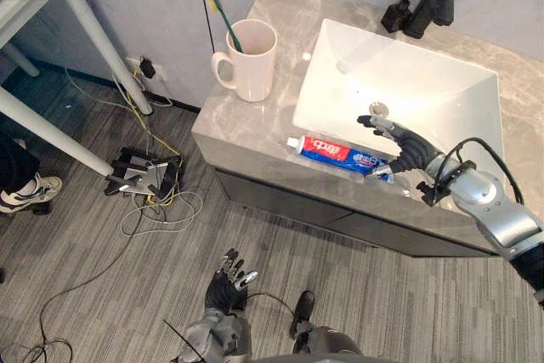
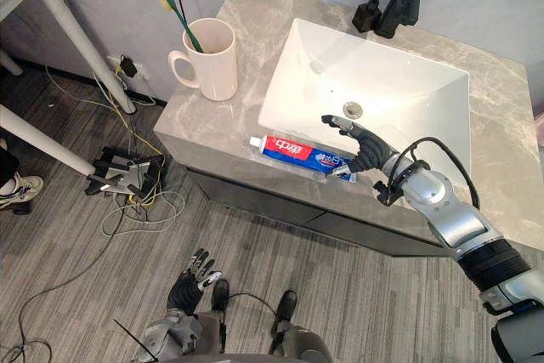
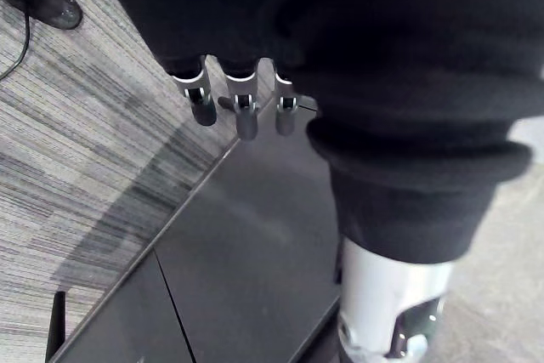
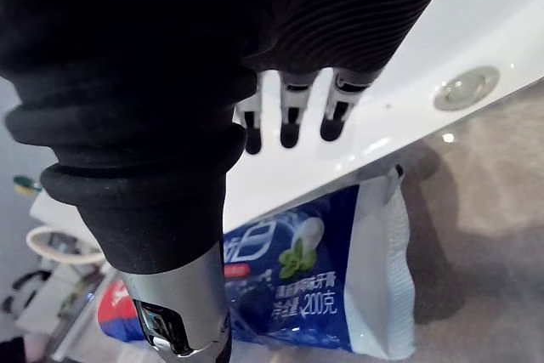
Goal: Organize washtable
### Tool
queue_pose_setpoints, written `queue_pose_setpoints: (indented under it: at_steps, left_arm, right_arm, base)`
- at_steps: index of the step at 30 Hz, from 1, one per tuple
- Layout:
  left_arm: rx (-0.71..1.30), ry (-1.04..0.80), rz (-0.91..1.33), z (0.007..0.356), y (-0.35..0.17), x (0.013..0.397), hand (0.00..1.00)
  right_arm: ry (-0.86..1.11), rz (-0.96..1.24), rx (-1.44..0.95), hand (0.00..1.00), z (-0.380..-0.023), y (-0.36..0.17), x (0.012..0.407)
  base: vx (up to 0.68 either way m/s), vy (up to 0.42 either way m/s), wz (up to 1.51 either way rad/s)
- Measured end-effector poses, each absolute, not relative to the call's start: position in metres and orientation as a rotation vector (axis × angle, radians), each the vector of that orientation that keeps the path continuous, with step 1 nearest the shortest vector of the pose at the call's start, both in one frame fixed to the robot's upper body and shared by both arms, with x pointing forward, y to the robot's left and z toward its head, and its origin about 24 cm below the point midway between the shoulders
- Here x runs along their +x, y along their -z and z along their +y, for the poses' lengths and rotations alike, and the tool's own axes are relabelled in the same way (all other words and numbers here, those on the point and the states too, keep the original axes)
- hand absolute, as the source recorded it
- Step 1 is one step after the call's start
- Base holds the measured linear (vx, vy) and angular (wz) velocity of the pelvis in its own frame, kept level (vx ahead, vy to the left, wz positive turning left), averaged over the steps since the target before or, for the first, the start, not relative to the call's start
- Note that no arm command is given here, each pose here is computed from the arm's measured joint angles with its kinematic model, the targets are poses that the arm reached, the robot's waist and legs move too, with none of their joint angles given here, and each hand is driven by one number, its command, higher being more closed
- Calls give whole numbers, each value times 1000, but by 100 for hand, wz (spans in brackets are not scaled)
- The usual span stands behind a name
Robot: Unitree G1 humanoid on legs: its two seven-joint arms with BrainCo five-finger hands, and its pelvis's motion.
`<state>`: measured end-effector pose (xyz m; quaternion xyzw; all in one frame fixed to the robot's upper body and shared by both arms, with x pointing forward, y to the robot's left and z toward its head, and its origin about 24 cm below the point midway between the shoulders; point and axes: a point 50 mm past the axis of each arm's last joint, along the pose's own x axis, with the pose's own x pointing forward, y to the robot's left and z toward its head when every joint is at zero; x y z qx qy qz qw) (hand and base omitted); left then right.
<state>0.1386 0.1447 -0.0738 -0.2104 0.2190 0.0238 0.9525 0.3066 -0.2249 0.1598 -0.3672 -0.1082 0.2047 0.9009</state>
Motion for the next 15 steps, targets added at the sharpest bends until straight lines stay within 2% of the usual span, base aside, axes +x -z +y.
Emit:
queue_pose_setpoints:
  at_steps: [14, 15]
  left_arm:
    - [-429, -48, 415, 145, 69, 142, 0]
    - [-429, -48, 414, 145, 69, 142, 0]
  right_arm:
    - [-395, -238, -774, 0, -228, -163, 307]
    - [-395, -238, -774, 100, -228, -163, 307]
  base:
    - [0, 0, 0]
    - [0, 0, 0]
